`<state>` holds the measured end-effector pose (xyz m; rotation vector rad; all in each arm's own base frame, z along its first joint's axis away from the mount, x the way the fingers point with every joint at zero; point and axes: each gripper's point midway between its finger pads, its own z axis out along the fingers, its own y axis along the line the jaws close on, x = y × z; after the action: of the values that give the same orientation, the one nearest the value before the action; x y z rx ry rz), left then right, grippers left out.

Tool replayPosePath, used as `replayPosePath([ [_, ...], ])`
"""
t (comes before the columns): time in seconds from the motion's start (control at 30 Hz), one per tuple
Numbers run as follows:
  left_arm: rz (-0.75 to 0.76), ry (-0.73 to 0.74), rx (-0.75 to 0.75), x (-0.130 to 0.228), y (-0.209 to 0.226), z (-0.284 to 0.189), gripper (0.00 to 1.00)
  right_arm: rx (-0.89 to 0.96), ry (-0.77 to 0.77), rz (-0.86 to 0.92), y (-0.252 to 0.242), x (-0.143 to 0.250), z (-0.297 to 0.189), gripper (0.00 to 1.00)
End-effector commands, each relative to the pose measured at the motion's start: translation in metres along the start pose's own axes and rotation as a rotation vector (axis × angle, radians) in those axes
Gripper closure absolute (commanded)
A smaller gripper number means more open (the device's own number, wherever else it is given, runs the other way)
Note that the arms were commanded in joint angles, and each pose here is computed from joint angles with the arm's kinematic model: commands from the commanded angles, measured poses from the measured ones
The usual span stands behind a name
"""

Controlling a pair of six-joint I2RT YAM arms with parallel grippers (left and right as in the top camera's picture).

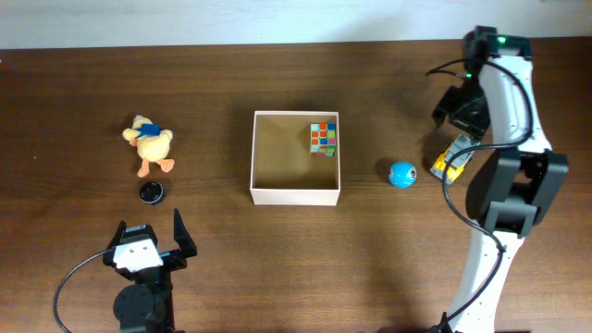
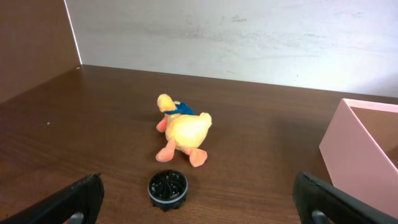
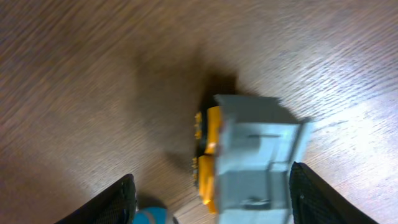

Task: Pack container
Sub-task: 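Lower the right gripper and grasp the yellow toy truck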

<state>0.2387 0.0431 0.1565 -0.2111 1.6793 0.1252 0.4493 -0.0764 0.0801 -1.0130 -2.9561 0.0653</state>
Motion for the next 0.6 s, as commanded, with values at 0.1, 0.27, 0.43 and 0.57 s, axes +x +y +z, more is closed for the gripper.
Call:
replayPosePath([
  [0.1, -0.014, -0.005, 0.013, 0.0, -0.002, 0.0, 0.01, -0.044, 0.018, -0.034, -0.012, -0.003, -0.006, 0.37],
  [0.27, -0.014, -0.005, 0.013, 0.0, -0.002, 0.0, 0.01, -0.042, 0.023, -0.067, -0.012, -0.002, -0.005, 0.37],
  [0.43, -0.014, -0.005, 0.013, 0.0, -0.002, 0.0, 0.01, -0.022, 0.086, -0.092, -0.016, 0.012, 0.012, 0.37],
  [0.57, -0.014, -0.005, 0.012, 0.0, -0.002, 0.0, 0.01, -0.009, 0.114, -0.103, -0.017, 0.02, 0.019, 0.37],
])
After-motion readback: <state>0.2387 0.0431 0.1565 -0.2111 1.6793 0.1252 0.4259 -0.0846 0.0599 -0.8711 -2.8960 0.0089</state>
